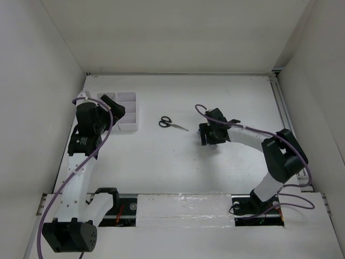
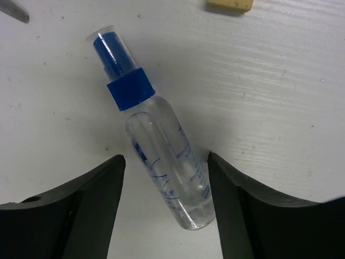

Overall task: Sort the stationery into containers
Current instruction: Pick up the stationery from the center of the board.

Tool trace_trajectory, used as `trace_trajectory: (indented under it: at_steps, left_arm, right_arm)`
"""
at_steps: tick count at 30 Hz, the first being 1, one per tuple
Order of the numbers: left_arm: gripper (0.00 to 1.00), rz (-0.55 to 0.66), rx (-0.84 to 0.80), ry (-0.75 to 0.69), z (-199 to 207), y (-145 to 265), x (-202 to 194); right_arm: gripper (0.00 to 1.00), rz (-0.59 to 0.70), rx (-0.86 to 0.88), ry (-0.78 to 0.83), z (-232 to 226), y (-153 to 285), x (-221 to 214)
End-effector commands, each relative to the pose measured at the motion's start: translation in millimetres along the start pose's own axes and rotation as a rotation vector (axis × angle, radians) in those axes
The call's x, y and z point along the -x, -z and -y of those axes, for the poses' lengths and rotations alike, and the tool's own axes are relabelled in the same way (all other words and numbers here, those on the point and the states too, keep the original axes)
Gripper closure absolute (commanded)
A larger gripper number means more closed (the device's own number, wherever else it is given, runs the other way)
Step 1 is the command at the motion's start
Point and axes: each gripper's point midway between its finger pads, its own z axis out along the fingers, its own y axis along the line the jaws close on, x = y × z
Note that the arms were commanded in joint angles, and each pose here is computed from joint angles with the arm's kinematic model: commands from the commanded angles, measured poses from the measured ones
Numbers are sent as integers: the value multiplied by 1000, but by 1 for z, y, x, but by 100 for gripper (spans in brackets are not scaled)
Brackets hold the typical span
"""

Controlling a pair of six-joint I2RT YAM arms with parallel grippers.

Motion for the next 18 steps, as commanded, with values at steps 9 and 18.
trace_trajectory:
  at_steps: [9, 18]
  left_arm:
    - [1, 10, -52, -31, 4, 8, 4]
    - [1, -161, -338, -92, 43, 11, -31]
  right_arm:
    - [99, -60, -15, 35, -6, -11, -4]
    - [100, 180, 181, 54, -56, 59, 49]
